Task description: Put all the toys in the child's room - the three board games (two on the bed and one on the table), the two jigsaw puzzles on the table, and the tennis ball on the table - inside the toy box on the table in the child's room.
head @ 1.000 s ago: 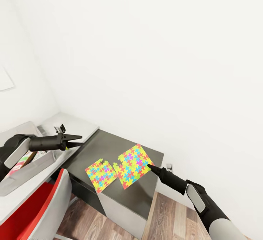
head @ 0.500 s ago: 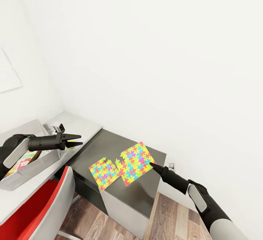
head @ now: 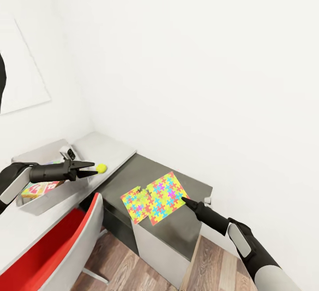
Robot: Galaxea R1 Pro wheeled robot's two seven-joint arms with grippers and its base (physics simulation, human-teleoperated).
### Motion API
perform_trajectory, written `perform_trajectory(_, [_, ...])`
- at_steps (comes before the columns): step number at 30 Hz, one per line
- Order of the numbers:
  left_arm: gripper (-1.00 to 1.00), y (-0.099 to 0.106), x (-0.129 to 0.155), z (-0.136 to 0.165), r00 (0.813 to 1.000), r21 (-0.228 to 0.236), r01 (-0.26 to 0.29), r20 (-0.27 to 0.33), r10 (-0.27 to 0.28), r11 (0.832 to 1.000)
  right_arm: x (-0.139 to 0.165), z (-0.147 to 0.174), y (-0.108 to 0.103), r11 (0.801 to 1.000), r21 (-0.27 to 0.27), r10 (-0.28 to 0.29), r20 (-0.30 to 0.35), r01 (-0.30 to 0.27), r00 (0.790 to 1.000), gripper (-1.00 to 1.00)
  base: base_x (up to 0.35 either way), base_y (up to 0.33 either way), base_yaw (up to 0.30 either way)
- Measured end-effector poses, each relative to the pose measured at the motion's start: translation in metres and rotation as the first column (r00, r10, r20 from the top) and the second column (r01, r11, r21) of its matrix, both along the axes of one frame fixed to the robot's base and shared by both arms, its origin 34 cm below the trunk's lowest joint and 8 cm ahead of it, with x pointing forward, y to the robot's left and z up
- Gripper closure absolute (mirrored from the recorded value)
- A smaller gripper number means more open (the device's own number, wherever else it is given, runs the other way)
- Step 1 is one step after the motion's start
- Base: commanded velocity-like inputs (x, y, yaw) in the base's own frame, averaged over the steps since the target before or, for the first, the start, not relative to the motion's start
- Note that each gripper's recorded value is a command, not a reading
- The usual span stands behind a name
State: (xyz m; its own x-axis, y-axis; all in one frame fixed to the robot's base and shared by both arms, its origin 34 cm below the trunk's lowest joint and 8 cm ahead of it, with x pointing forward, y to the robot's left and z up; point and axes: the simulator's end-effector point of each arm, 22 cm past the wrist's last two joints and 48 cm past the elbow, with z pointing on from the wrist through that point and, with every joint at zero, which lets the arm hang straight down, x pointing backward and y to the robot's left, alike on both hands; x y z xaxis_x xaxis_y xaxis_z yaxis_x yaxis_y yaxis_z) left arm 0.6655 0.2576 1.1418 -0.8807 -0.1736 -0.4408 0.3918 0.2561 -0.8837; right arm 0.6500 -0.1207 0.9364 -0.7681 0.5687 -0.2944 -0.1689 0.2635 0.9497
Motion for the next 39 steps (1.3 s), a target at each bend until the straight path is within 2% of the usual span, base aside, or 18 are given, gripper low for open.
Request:
perform_trajectory(25, [-1.0, 0.0, -0.003, 0.01, 1.0, -0.002, 0.0, 0.018, 0.0, 1.0, 0.001, 0.01, -0.001, 1.0, -0.001, 0.0, 0.019, 0.0, 1.0, 1.0, -0.009, 0.004, 0.266])
perform_trajectory(39, [-1.0, 0.0, -0.006, 0.02, 0.999, 0.0, 0.001, 0.037, -0.001, 1.0, 0.001, 0.02, -0.001, 1.0, 0.001, -0.002, 0.037, 0.001, 0.999, 1.0, 0.0, 0.0, 0.169])
